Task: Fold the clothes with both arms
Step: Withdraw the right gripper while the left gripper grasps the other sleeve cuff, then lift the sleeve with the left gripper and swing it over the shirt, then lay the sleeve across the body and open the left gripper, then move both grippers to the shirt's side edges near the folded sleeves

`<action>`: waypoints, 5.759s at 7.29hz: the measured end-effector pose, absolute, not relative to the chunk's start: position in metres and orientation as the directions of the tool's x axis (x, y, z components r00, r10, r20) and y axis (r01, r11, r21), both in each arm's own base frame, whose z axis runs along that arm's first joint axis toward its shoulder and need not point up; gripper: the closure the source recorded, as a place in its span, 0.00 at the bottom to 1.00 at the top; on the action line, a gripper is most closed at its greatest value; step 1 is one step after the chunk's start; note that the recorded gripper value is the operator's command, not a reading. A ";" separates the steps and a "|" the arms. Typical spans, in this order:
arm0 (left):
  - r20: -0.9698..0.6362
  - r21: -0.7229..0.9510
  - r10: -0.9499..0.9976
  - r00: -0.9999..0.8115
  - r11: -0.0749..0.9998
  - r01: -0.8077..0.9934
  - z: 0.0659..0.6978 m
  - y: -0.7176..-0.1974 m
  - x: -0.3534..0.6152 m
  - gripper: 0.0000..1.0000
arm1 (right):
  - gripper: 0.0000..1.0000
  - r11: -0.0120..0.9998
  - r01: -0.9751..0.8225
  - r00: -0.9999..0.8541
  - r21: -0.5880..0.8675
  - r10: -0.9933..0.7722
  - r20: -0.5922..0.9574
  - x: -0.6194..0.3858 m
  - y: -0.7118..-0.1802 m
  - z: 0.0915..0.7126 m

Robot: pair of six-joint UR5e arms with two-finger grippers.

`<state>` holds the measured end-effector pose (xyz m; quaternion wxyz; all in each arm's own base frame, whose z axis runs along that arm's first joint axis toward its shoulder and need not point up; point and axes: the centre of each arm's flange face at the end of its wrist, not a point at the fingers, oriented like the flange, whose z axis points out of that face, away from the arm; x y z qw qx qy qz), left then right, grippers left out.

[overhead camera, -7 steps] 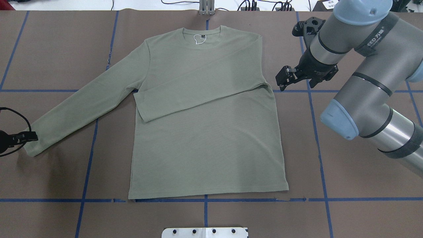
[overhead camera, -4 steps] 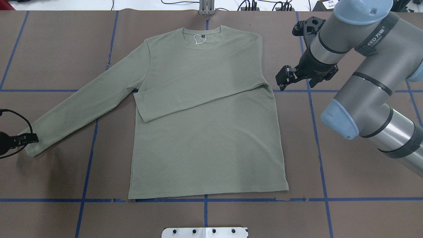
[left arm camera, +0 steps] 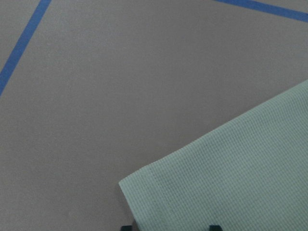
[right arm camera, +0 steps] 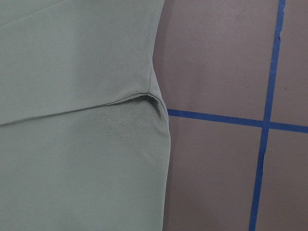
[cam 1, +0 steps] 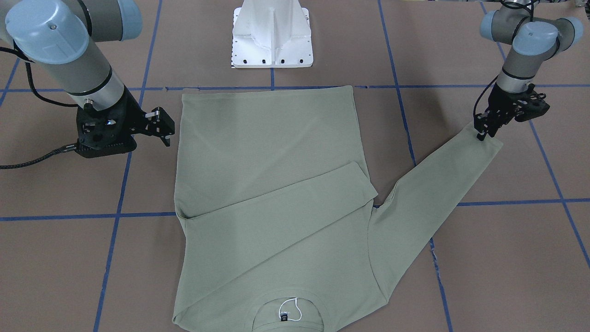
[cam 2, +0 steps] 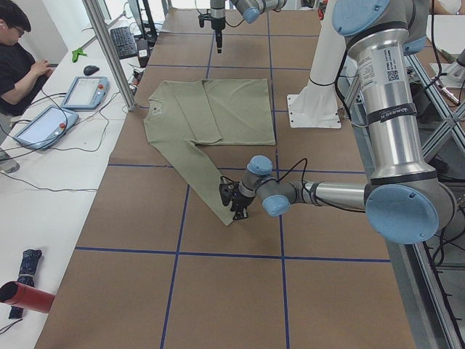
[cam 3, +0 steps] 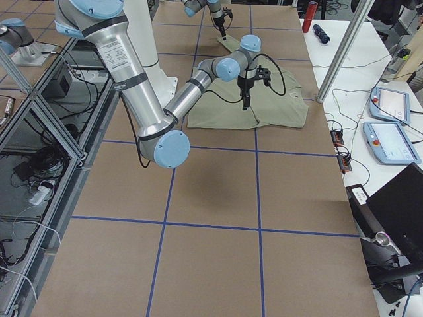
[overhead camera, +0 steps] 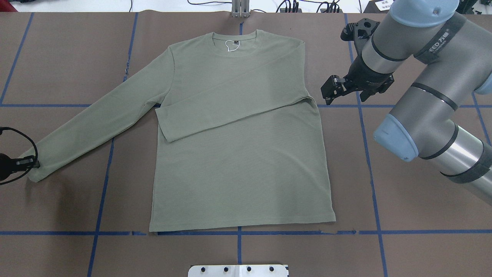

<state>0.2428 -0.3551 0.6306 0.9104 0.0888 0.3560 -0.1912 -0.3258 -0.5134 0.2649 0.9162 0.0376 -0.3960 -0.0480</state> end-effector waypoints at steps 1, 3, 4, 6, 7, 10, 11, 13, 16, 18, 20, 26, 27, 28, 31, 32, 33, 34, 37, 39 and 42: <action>-0.684 0.027 -0.283 0.672 0.911 0.411 0.629 -0.355 0.243 1.00 | 0.00 0.993 0.058 0.681 0.107 -0.118 0.722 -0.326 -0.513 0.265; -0.690 0.029 -0.281 0.667 0.910 0.413 0.624 -0.355 0.242 1.00 | 0.00 0.993 0.057 0.681 0.107 -0.117 0.723 -0.325 -0.514 0.265; -0.694 0.029 -0.278 0.664 0.911 0.411 0.615 -0.356 0.243 1.00 | 0.00 0.993 0.055 0.681 0.107 -0.116 0.723 -0.324 -0.514 0.265; -0.696 0.024 -0.276 0.663 0.914 0.405 0.567 -0.362 0.252 1.00 | 0.00 0.994 0.047 0.682 0.096 -0.102 0.724 -0.310 -0.509 0.275; -0.698 0.020 -0.275 0.661 0.915 0.402 0.536 -0.371 0.262 1.00 | 0.00 0.995 0.044 0.685 0.087 -0.094 0.723 -0.298 -0.500 0.286; -0.720 0.035 -0.283 0.633 0.897 0.441 0.437 -0.445 0.291 1.00 | 0.00 0.994 0.062 0.713 0.089 -0.106 0.693 -0.246 -0.477 0.340; -0.728 0.039 -0.294 0.619 0.884 0.467 0.403 -0.481 0.292 1.00 | 0.00 0.994 0.066 0.724 0.084 -0.105 0.682 -0.222 -0.474 0.362; -0.736 0.036 -0.329 0.591 0.853 0.521 0.356 -0.561 0.299 1.00 | 0.00 0.996 0.064 0.728 0.063 -0.089 0.680 -0.182 -0.469 0.401; -0.776 -0.019 -0.377 0.506 0.815 0.578 0.270 -0.643 0.340 1.00 | 0.00 0.997 0.054 0.727 0.049 -0.073 0.683 -0.157 -0.461 0.430; -0.807 -0.107 -0.403 0.432 0.818 0.565 0.192 -0.657 0.396 1.00 | 0.00 0.998 0.048 0.733 0.032 -0.057 0.678 -0.153 -0.462 0.441; -0.827 -0.139 -0.386 0.409 0.845 0.516 0.129 -0.638 0.462 1.00 | 0.00 0.999 0.042 0.740 0.012 -0.039 0.671 -0.151 -0.465 0.451; -0.857 -0.136 -0.321 0.404 0.896 0.423 0.005 -0.549 0.607 1.00 | 0.00 0.999 0.030 0.754 -0.030 -0.003 0.657 -0.150 -0.472 0.473; -0.856 -0.133 -0.313 0.412 0.903 0.410 0.004 -0.533 0.623 1.00 | 0.00 0.999 0.029 0.754 -0.031 -0.001 0.656 -0.150 -0.472 0.473; -0.854 -0.133 -0.311 0.418 0.906 0.402 0.004 -0.519 0.638 1.00 | 0.00 0.999 0.027 0.754 -0.031 0.000 0.657 -0.149 -0.473 0.473; -0.849 -0.141 -0.312 0.427 0.912 0.386 0.007 -0.483 0.670 1.00 | 0.00 0.999 0.026 0.753 -0.032 0.002 0.658 -0.149 -0.473 0.472; -0.847 -0.145 -0.315 0.428 0.912 0.383 0.007 -0.476 0.676 1.00 | 0.00 0.999 0.026 0.752 -0.033 0.002 0.659 -0.150 -0.473 0.472; -0.846 -0.145 -0.317 0.428 0.910 0.387 0.008 -0.475 0.680 0.49 | 0.00 0.999 0.026 0.752 -0.034 0.003 0.659 -0.150 -0.474 0.472; -0.850 -0.143 -0.314 0.422 0.910 0.390 0.009 -0.475 0.683 0.00 | 0.00 0.999 0.025 0.752 -0.036 0.005 0.659 -0.151 -0.476 0.473; -0.888 -0.119 -0.265 0.376 0.922 0.369 -0.011 -0.468 0.680 0.00 | 0.00 0.999 0.025 0.751 -0.036 0.005 0.660 -0.154 -0.482 0.474; -0.895 -0.076 -0.217 0.390 0.935 0.346 -0.001 -0.461 0.666 0.00 | 0.00 1.000 0.027 0.738 -0.009 -0.014 0.674 -0.156 -0.484 0.468; -0.858 0.027 -0.126 0.498 0.957 0.289 0.076 -0.426 0.592 0.01 | 0.00 1.000 -0.005 0.692 0.019 -0.010 0.722 -0.197 -0.474 0.444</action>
